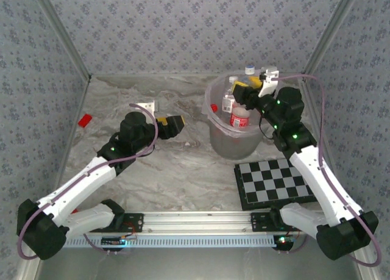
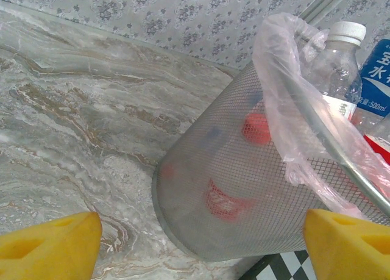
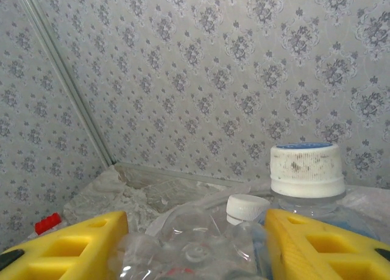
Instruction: Put the plastic bottles in the bin
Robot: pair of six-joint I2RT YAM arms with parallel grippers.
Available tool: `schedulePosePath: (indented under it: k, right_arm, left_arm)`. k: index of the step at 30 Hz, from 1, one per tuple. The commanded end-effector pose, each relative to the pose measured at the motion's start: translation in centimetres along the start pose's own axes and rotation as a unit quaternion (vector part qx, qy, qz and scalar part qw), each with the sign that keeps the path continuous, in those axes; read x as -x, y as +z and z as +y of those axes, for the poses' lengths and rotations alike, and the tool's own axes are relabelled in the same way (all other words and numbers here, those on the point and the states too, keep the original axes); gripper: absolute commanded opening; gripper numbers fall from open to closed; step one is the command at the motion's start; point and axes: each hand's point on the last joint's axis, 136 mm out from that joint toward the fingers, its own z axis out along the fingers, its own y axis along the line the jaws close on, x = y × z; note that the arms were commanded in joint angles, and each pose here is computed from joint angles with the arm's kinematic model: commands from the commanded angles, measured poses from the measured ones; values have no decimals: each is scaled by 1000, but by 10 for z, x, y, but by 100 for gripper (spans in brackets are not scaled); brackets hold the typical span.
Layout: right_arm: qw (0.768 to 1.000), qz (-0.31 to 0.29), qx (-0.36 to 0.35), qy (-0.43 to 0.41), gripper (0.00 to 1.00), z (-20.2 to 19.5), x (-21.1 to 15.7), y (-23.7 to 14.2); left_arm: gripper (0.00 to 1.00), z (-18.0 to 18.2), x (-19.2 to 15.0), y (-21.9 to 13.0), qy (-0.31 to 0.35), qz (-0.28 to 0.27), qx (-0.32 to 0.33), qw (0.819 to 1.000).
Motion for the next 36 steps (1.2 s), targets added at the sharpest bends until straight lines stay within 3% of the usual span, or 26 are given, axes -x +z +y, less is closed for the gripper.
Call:
schedulePosePath:
  k: [1, 17, 26, 36]
  right_arm:
    - [974, 212, -40, 67, 10, -19, -134, -5]
    - [949, 286, -72, 109, 9, -22, -213, -11]
    - [931, 337, -38, 137, 8, 10, -245, -16]
    - [906, 397, 25, 146, 8, 66, -251, -20]
  left_arm:
    - [86, -18, 20, -4, -1, -23, -27, 999]
    - [86, -15, 17, 0, 0, -18, -23, 1000]
    - [86, -21, 24, 2, 9, -17, -26, 999]
    - [86, -48, 65, 2, 45, -32, -30, 998]
